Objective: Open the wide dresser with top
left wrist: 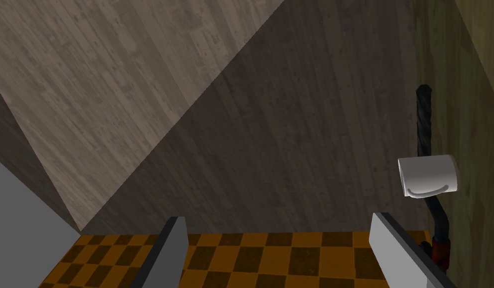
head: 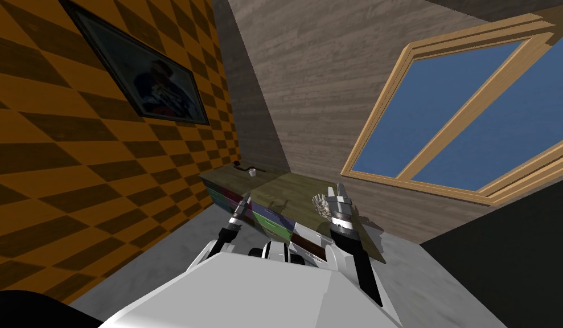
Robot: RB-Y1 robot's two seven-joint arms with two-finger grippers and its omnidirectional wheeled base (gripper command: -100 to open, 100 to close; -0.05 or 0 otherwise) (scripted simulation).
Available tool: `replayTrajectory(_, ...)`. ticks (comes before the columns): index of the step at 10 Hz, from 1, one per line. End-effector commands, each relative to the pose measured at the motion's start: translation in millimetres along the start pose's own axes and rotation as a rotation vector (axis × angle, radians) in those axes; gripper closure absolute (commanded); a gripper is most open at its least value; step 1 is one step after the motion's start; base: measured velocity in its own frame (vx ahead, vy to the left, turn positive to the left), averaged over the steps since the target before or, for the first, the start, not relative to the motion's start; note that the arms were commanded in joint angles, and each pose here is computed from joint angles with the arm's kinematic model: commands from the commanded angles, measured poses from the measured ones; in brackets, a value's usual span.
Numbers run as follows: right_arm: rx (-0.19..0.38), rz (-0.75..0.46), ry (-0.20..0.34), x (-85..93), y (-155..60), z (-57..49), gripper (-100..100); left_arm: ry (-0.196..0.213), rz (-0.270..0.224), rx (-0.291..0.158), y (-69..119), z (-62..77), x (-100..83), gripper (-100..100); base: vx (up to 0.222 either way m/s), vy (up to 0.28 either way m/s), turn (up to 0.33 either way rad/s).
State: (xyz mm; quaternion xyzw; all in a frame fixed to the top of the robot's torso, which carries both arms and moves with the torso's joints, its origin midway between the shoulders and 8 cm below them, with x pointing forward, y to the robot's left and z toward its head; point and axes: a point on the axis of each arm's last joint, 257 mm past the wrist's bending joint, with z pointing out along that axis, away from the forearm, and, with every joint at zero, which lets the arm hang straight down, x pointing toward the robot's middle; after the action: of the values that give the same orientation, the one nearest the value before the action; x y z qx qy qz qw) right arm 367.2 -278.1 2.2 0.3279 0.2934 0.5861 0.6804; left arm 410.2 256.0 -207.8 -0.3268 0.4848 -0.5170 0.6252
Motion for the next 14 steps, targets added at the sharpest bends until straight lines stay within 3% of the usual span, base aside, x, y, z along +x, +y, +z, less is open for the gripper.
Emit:
replayTrajectory(1,0.0,0.0,0.0,0.0,0.0,0.0,0,0.009,0.004,-0.021,16.5,-5.8,2.2,-100,0.008,-0.008,-0.018)
replayTrajectory(6,0.0,0.0,0.0,0.0,0.0,0.0,0,0.029,0.012,-0.05,44.4,-14.0,12.3,-100,0.01,-0.01,-0.022)
replayTrajectory(14,0.0,0.0,0.0,0.0,0.0,0.0,0,0.063,0.014,-0.136,96.1,-37.6,31.9,-100,0.012,-0.013,-0.023)
